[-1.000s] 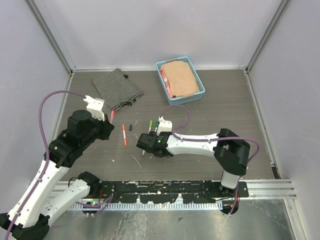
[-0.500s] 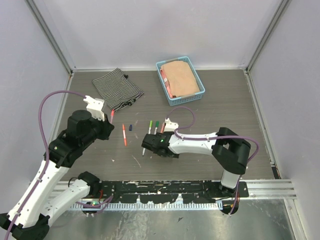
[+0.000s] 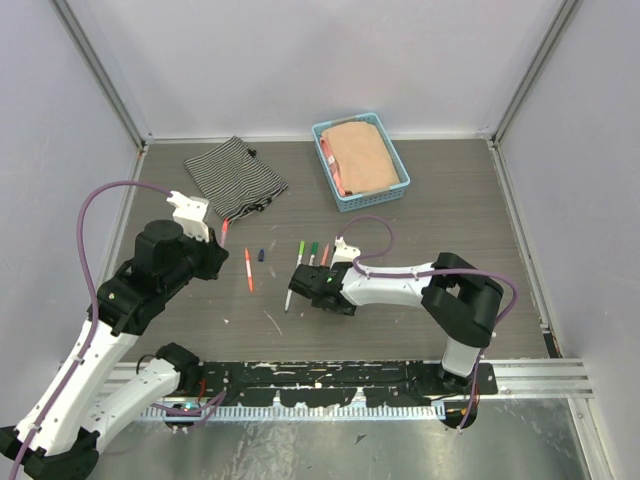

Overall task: Insert the pens into the pen caps
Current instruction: Insert the pen cap onto the pen.

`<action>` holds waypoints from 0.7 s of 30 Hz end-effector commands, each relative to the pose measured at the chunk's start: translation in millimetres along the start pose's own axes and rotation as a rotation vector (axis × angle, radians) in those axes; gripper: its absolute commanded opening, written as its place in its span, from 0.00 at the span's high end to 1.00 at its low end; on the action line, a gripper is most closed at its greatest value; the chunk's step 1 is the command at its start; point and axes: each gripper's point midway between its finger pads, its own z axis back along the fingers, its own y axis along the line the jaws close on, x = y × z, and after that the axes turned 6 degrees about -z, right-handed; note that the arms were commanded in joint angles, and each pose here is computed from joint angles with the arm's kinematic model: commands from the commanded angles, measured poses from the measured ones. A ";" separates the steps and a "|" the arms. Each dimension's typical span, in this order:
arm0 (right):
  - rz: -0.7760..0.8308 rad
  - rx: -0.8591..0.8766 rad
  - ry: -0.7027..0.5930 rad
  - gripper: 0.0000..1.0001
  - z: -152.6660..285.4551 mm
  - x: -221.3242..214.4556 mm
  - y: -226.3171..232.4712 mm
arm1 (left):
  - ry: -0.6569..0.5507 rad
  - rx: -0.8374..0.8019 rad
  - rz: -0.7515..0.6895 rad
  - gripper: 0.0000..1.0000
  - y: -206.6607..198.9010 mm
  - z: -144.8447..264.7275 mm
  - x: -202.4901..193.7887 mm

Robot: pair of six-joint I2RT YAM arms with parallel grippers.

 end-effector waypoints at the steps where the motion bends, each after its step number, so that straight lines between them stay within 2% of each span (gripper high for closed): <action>1: -0.011 0.033 -0.002 0.41 3.8 4.7 6.9 | -0.021 -0.005 0.002 1.00 -0.4 -1.9 3.7; 8: 0.003 0.041 0.016 0.56 5.4 1.3 3.4 | -0.021 -0.005 0.002 1.00 -0.7 -2.2 4.0; 11: 0.057 0.052 -0.001 0.56 9.2 6.8 1.3 | -0.020 -0.005 0.003 1.00 -0.6 -2.4 3.9; 16: 0.448 0.240 -0.045 0.58 23.6 17.0 11.6 | -0.021 -0.006 0.003 1.00 -0.7 -1.8 4.0; 21: 0.861 0.388 -0.051 0.55 40.7 17.0 6.4 | -0.023 -0.003 0.002 1.00 -0.2 -1.8 4.8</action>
